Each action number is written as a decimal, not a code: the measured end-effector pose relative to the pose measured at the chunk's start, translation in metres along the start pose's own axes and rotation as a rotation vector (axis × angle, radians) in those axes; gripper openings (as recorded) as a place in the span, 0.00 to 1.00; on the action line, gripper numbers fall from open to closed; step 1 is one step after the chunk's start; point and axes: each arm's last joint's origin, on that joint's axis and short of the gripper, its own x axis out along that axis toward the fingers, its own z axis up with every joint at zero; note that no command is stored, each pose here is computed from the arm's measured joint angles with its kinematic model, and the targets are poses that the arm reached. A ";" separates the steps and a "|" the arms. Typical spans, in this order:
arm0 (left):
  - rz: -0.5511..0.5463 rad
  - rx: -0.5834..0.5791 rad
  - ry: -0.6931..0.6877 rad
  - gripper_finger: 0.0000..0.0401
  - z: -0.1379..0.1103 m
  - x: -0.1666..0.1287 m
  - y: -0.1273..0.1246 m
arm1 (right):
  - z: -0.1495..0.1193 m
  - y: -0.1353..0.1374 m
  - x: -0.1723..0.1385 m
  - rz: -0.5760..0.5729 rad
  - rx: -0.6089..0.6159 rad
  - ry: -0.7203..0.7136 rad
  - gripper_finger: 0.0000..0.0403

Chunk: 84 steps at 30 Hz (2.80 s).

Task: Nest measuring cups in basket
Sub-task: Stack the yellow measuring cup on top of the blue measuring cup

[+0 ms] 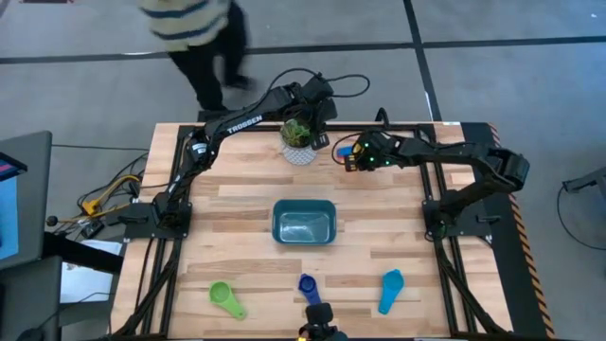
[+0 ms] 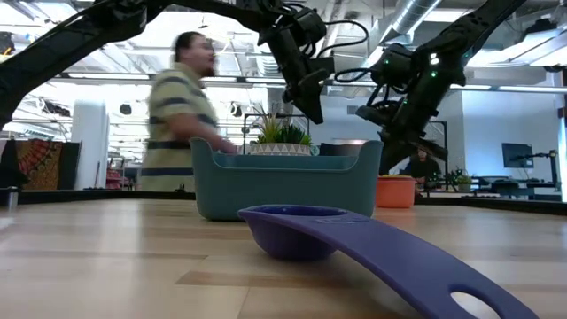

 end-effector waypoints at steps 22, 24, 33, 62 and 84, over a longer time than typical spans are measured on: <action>0.045 -0.050 -0.385 0.15 -0.002 0.057 -0.004 | -0.029 -0.016 -0.103 -0.162 0.081 -0.165 0.02; 0.073 -0.095 -0.435 0.15 -0.004 0.064 -0.005 | -0.031 -0.021 -0.110 -0.169 0.092 -0.160 0.02; 0.107 -0.168 -0.482 0.15 -0.022 0.083 -0.009 | -0.041 -0.018 -0.122 -0.110 0.128 -0.155 0.02; 0.034 -0.061 -0.207 0.15 0.007 0.029 -0.009 | 0.000 -0.001 -0.051 -0.056 0.080 -0.185 0.02; 0.151 -0.058 -0.196 0.15 0.018 -0.031 0.018 | 0.082 0.011 0.027 -0.051 -0.207 -0.089 0.02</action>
